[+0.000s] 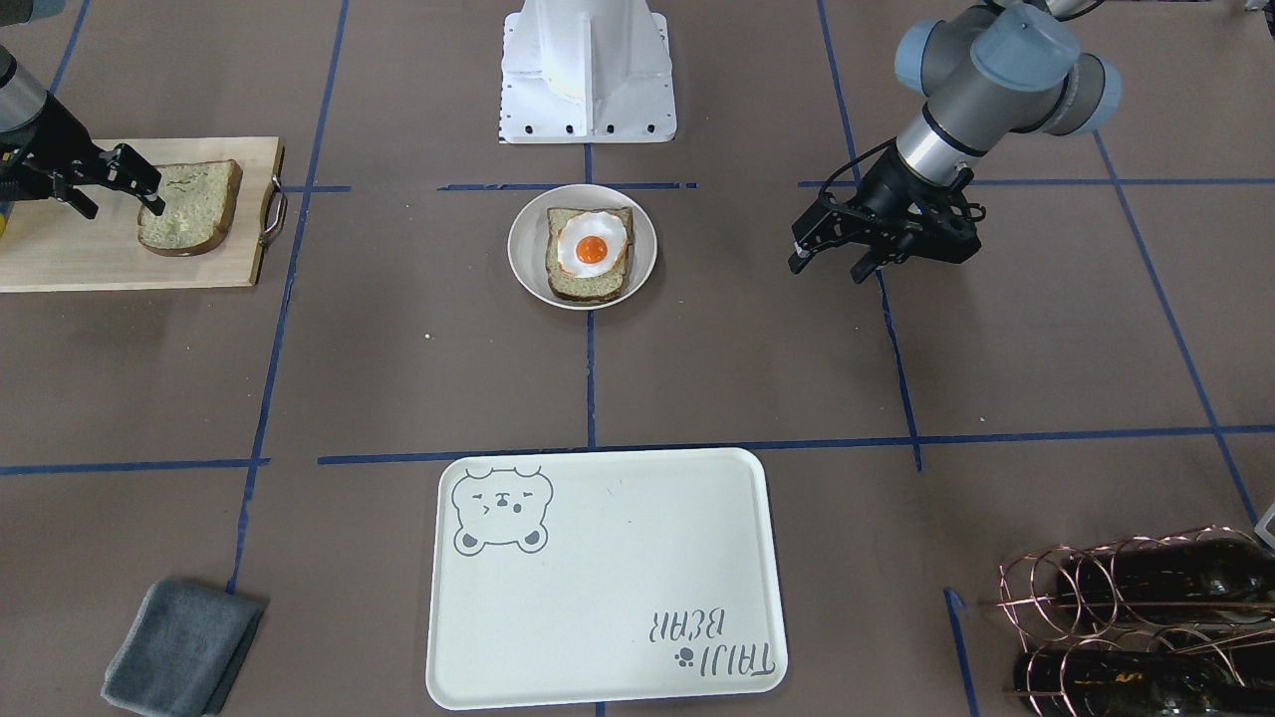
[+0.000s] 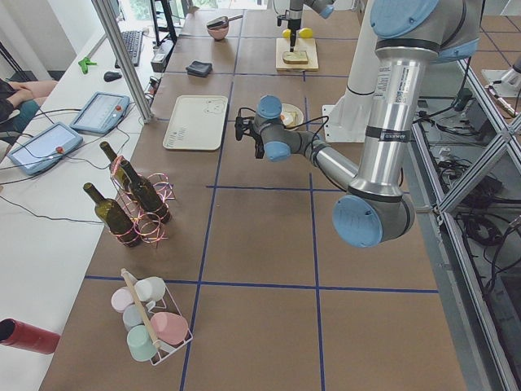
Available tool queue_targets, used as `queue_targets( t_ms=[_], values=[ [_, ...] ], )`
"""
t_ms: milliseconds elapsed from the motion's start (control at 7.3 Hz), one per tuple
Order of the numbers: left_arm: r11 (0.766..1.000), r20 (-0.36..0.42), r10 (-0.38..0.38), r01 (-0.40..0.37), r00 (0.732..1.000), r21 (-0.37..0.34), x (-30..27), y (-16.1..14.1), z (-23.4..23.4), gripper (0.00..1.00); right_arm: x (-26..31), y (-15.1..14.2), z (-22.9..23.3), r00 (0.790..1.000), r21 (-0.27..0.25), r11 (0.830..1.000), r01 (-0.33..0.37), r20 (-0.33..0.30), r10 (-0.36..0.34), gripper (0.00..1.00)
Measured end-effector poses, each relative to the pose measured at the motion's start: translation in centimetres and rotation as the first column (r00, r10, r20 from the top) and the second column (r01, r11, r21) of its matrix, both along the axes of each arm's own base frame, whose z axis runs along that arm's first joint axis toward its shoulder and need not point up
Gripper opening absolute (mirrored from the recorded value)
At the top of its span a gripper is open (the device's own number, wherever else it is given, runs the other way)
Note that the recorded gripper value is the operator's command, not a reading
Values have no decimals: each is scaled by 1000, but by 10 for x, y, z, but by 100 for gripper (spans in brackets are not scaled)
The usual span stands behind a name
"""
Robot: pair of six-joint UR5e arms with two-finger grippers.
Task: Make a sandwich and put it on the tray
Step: 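Lower the right gripper onto the board's bread slice while the left arm hovers, then slide the right gripper under the bread slice and grasp it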
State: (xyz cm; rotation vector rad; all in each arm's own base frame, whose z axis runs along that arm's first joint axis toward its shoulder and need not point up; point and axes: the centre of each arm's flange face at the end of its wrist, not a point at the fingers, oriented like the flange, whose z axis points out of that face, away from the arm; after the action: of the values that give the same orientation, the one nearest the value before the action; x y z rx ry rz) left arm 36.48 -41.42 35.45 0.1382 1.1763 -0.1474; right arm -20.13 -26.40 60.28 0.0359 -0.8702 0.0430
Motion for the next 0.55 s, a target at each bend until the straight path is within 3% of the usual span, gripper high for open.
queue_targets(
  t_ms=[137,548],
  values=[
    [1000,-1,0,0,1000,1,0,0,-1,100,-4,3,0,1000,0,1000,12,5,-12,54],
    [1000,-3,-2,2,1000,2,-1,-1,-2,100,-10,8,0,999,0,999,33,10,-33,47]
  ],
)
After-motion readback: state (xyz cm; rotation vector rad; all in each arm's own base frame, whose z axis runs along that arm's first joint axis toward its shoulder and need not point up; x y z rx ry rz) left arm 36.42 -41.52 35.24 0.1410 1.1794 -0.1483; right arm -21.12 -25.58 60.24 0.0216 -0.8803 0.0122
